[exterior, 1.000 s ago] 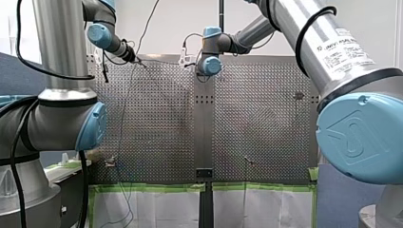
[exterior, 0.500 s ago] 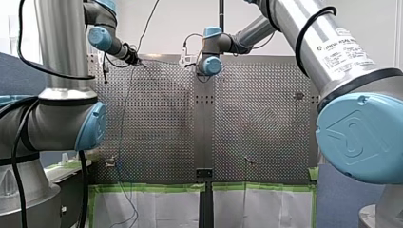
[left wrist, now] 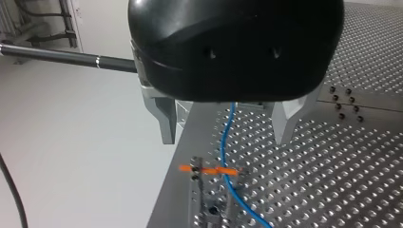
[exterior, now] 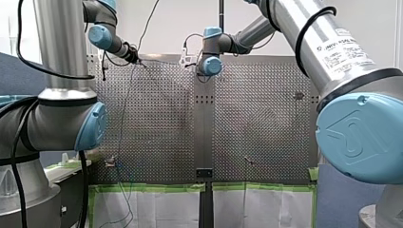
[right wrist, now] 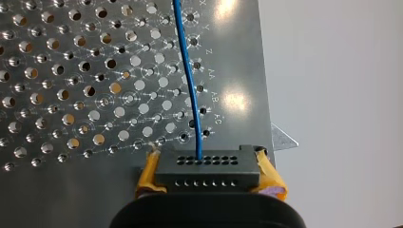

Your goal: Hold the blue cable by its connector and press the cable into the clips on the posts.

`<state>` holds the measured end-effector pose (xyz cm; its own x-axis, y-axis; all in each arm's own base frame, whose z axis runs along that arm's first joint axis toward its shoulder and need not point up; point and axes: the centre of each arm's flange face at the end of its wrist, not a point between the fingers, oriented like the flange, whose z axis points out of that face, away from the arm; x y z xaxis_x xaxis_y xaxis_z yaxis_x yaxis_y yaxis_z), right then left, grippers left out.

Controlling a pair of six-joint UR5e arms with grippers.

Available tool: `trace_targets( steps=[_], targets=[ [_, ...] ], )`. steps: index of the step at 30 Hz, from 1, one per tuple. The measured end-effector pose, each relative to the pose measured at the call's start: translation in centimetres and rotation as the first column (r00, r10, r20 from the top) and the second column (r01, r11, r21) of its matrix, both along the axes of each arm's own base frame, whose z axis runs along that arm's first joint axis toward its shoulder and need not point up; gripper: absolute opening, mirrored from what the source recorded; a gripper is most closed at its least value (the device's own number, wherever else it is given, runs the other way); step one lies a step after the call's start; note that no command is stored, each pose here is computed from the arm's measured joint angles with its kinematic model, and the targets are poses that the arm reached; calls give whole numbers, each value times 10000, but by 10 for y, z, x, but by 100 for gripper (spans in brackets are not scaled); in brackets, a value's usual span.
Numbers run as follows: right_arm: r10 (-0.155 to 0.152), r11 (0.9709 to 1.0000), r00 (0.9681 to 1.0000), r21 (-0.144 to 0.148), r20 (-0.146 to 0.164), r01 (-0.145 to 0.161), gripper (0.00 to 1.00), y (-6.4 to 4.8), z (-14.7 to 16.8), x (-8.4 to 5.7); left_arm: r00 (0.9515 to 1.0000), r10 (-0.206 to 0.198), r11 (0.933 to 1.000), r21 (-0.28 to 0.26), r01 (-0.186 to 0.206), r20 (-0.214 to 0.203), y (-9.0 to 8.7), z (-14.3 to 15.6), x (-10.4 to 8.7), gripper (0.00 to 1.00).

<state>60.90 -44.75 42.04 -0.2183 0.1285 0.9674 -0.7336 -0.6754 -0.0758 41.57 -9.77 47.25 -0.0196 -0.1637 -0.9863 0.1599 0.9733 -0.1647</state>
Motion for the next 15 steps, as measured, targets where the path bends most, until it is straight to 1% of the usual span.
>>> trace_targets(
  steps=[8, 11, 15],
  targets=[
    [35, 10000, 10000, 10, 6, -35, 0, 0, 0, 0, 10000, 10, 10000, -5, -10, 9, -1, 1, -1, 100],
    [37, 10000, 10000, 16, 0, -37, 0, 0, 0, 0, 10000, 7, 9999, -129, -7, 48, -1, 3, -2, 100],
    [36, 10000, 10000, 24, -8, -35, 0, -1, -1, 0, 10000, -6, 9997, -232, 6, -10, -2, 1, -2, 100]
  ],
)
